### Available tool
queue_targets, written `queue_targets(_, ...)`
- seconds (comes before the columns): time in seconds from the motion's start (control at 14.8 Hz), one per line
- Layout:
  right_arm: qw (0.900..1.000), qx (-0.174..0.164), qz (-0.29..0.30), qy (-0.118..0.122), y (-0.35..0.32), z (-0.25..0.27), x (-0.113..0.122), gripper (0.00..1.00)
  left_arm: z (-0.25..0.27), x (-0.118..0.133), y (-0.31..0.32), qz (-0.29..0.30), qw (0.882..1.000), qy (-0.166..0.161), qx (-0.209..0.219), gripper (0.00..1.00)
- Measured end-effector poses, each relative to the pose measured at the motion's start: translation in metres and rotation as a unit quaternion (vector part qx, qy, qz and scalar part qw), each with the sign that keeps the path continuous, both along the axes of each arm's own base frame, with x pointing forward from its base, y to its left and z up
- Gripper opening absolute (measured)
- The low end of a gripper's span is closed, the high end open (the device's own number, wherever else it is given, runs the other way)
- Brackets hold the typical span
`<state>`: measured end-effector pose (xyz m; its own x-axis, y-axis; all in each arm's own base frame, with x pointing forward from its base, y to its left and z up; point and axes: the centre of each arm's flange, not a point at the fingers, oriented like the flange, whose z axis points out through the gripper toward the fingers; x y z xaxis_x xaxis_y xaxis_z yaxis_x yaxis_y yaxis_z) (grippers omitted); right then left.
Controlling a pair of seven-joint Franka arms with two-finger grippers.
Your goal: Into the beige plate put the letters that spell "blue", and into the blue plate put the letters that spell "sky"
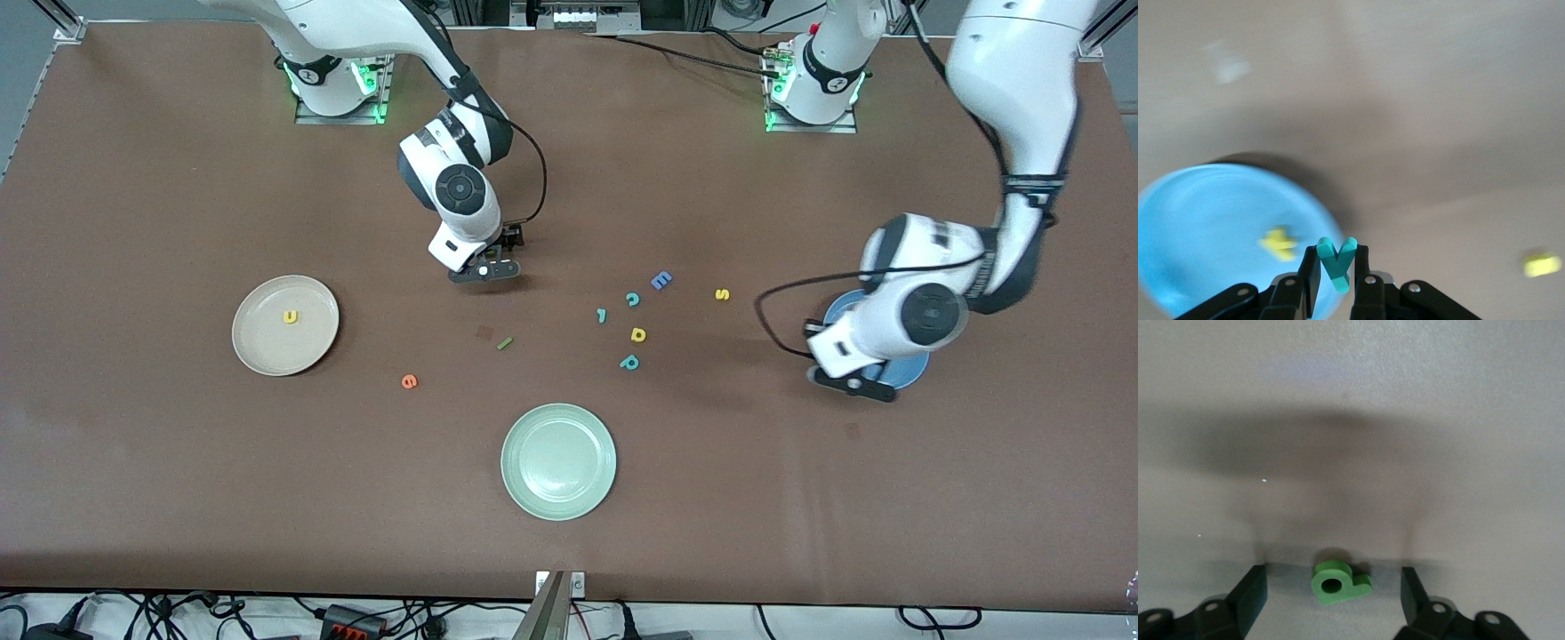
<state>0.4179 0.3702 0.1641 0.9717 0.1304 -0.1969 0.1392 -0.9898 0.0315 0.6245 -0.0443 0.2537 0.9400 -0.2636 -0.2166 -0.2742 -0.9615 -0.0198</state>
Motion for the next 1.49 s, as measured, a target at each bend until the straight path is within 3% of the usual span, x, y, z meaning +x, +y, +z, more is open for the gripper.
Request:
queue_targets(0.27,1.000,-0.002,-0.010,0.000,0.001,0.000,0.000,0.76,-0.026,-0.012,0.085,0.014,0.999,0.030,-0.015,0.25)
queue_targets(0.47,1.000,-0.002,-0.014,-0.002,-0.001,0.005,0.002,0.46,-0.052,-0.028,0.081,0.011,0.999,0.042,-0.021,0.30)
queue_targets(0.54,1.000,-0.002,-0.015,-0.002,-0.002,0.009,0.003,0.39,-0.055,-0.031,0.077,0.008,0.999,0.044,-0.022,0.40)
queue_targets(0.95,1.000,0.001,-0.023,-0.011,-0.005,0.019,0.015,0.39,-0.029,-0.034,0.019,0.010,0.998,0.053,-0.023,0.93)
queue_targets(1.01,0.999,0.001,-0.032,-0.014,-0.011,0.029,0.026,0.39,-0.021,-0.037,-0.005,0.026,0.998,0.054,-0.019,1.00)
queue_targets(1.22,0.997,0.000,-0.075,-0.010,-0.064,0.074,0.081,0.39,-0.009,-0.060,-0.090,0.083,0.995,0.047,-0.009,1.00)
queue_targets(1.49,0.998,0.025,-0.066,-0.003,-0.217,0.090,0.155,0.39,-0.022,-0.092,-0.147,0.113,0.993,0.004,-0.029,1.00)
